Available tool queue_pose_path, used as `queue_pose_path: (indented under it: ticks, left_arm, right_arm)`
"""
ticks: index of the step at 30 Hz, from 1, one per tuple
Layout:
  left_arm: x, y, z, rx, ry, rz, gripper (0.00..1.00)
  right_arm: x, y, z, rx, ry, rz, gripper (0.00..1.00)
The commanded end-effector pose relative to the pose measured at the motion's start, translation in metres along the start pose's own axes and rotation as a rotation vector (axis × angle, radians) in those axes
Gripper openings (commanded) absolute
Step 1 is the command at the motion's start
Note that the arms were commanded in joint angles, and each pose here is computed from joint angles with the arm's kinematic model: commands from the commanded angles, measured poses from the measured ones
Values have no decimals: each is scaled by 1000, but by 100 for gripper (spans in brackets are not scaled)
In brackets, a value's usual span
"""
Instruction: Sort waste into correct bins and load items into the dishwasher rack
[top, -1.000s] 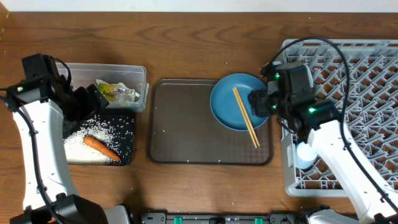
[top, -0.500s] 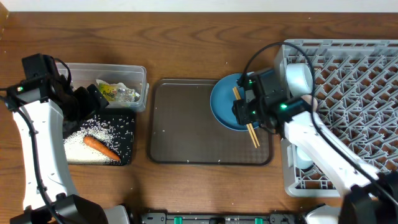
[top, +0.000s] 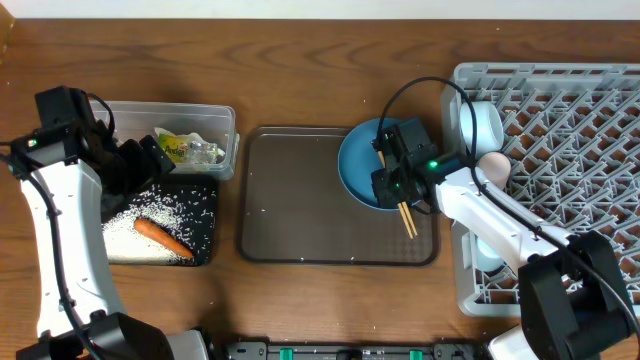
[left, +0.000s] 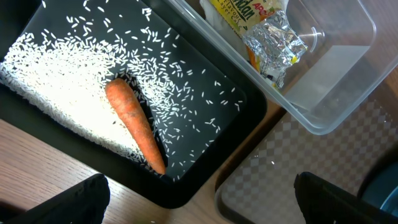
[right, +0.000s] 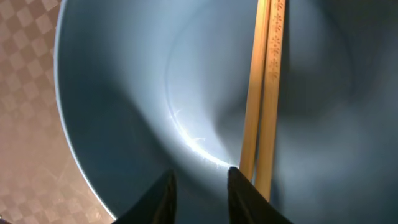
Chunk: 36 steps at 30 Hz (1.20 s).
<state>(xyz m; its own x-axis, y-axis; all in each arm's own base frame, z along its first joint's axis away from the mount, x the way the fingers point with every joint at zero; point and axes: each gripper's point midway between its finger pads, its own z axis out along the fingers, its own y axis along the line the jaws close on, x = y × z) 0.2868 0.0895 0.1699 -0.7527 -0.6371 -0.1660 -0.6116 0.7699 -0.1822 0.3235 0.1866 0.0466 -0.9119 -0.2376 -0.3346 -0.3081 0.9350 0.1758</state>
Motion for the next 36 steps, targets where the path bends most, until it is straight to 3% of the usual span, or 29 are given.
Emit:
queue_pose_path:
  ticks: [1,8,24,36]
  left_arm:
    - [-2,1,-8,2,-24,4,98]
    - [-2,1,-8,2,-24,4,98]
    - [-2,1,-8,2,-24,4,98]
    - [-2,1,-8,2,-24,4,98]
  right_arm:
    - [7,-1,5,13,24,-1,25]
    - [7,-8,5,53,24,-17,32]
    - [-7,-6,4,48,-31,-63,33]
    - [13,-11,6,65,41,-80,34]
